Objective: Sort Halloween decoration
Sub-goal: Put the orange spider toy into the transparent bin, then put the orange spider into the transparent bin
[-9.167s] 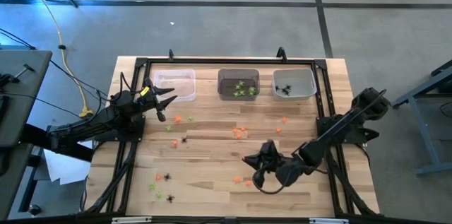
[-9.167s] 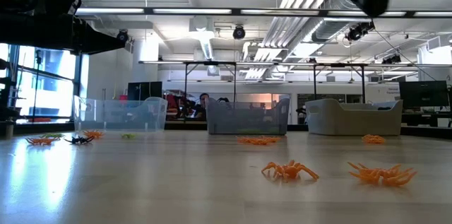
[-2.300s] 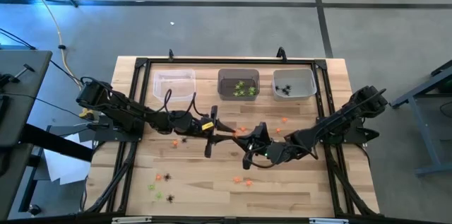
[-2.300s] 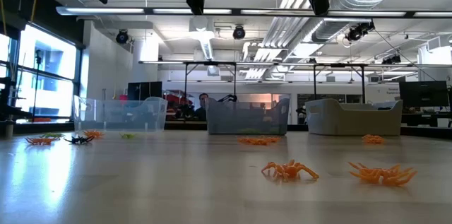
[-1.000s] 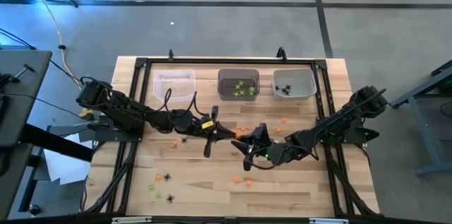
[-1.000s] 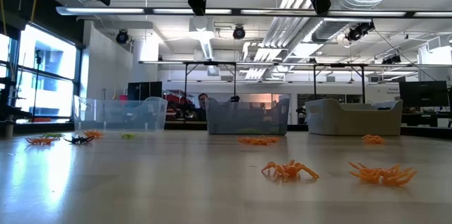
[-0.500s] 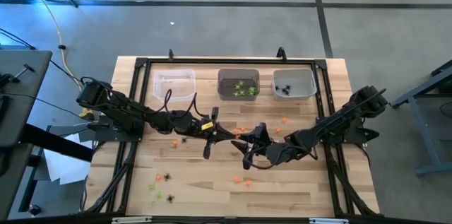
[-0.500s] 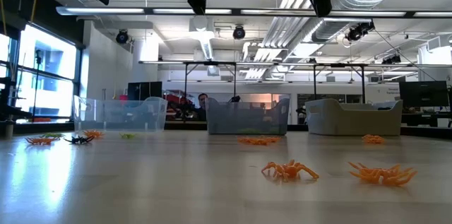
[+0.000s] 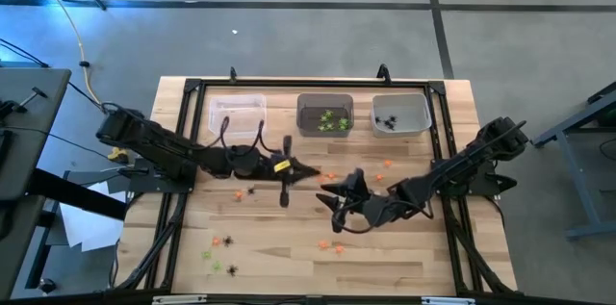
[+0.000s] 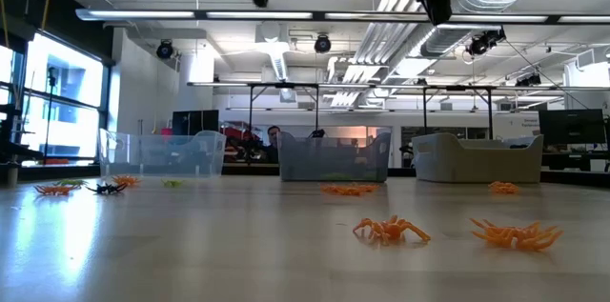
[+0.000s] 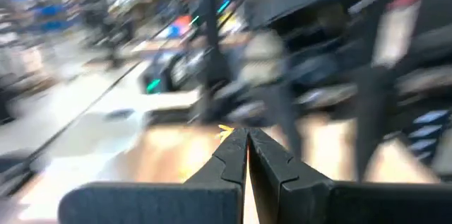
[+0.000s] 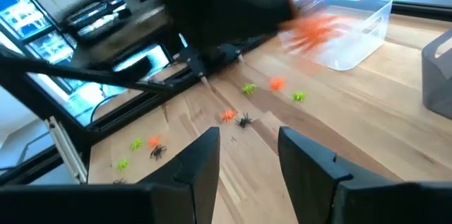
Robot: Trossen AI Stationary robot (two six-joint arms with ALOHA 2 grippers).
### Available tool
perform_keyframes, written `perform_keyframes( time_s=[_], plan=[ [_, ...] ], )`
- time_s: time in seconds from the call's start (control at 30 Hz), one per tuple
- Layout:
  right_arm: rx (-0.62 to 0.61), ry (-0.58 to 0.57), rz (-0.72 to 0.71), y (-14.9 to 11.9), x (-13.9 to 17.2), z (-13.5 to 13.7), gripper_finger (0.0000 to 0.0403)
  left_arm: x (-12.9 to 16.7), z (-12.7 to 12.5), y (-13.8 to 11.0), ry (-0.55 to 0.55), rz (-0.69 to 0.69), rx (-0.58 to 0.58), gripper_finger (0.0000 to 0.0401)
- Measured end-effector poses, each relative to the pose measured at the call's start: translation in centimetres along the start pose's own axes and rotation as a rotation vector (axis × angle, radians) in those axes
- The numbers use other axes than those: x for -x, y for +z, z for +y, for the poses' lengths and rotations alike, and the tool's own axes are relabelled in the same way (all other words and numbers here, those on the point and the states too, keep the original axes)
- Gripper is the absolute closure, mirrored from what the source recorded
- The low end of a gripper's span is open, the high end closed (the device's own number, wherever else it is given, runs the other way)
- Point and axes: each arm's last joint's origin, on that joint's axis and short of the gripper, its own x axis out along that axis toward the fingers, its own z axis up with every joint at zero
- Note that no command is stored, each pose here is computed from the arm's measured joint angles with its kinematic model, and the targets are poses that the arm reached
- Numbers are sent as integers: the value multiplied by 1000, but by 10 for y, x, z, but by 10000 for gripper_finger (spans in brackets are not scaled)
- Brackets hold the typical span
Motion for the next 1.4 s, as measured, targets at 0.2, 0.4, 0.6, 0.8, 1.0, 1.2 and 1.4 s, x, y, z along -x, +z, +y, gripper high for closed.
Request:
perform_keyframes(
  time_s=[0.2,0.4,0.6,0.8,1.0,1.2,1.4],
  plan=[
    [-19,-13,46,-8,5,0,263,38,32,12,222,247,-90,401],
    [-21,-44,85,-14,7,-3,263,91,75,18,430,470,-72,401],
    [-18,-46,86,-14,7,-3,263,130,117,15,617,586,37,401],
    [-18,-46,86,-14,7,-3,263,147,145,-30,659,684,230,401],
    [-21,-45,87,-14,7,-3,263,159,165,-71,797,685,332,401],
    [-38,-45,88,-14,7,-3,263,161,170,-80,770,637,397,400],
    [-39,-46,89,-14,7,-3,263,160,171,-78,783,617,380,372]
  ],
)
